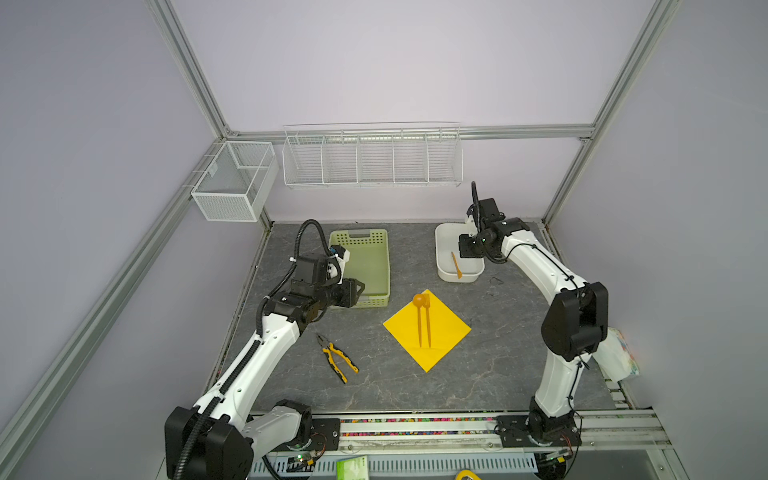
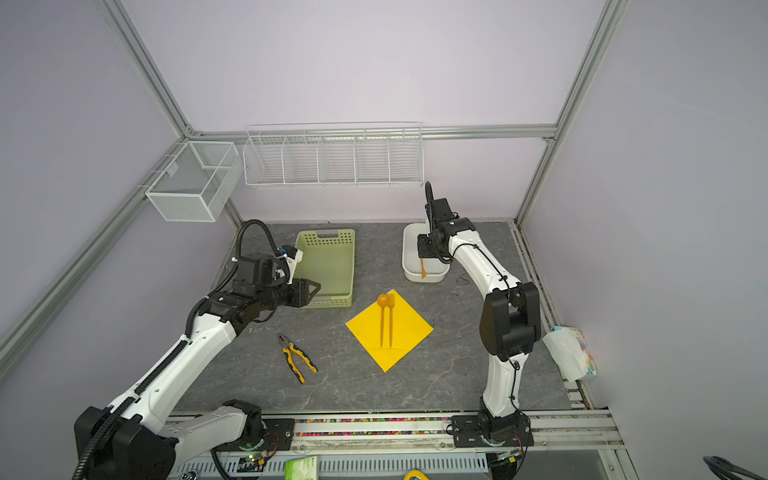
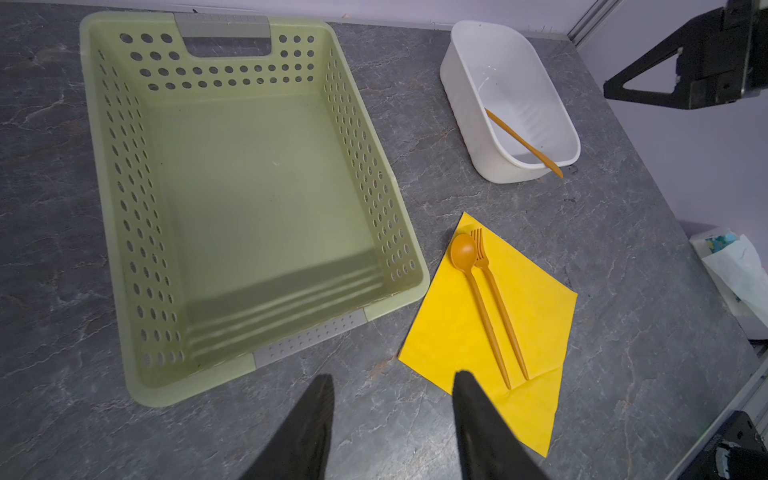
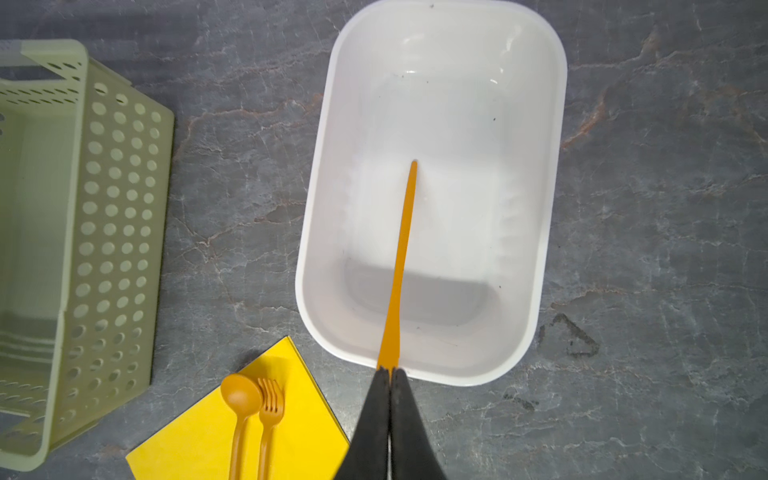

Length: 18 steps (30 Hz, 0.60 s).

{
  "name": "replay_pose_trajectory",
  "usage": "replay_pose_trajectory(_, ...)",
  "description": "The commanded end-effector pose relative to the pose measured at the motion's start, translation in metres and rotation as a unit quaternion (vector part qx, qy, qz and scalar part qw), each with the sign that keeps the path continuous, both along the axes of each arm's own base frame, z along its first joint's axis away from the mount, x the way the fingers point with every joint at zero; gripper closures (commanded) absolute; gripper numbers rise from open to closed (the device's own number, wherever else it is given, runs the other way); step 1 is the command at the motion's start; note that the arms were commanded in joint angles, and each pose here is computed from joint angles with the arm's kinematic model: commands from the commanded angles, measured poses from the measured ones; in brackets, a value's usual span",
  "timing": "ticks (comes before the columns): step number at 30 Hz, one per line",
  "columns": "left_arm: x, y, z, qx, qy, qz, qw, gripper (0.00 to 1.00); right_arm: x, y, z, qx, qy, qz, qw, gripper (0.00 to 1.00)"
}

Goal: Place the utensils on the paper napkin and roll it up
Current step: 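Close the right gripper on the knife handle inside the tray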

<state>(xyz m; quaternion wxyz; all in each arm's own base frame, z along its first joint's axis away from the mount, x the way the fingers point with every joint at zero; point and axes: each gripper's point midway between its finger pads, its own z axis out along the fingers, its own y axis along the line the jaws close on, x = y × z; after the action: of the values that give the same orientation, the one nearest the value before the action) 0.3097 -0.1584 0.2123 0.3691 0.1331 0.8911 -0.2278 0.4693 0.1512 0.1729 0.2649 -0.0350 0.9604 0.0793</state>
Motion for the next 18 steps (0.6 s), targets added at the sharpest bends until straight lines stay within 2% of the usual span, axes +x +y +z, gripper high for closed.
replay_pose_trajectory(1,-0.001,0.005,0.008,0.010,-0.013,0.001,1.000,0.52,0.003,0.002,-0.012,0.023,0.022,-0.004,0.999,0.89)
replay_pose_trajectory(8,-0.001,0.006,0.004,0.014,-0.009,0.004,1.000,0.52,0.013,0.004,-0.040,0.013,0.065,-0.015,0.998,0.76)
replay_pose_trajectory(18,0.000,0.007,0.001,0.018,-0.006,0.006,1.000,0.52,0.034,0.011,-0.087,-0.004,0.119,-0.014,0.993,0.69)
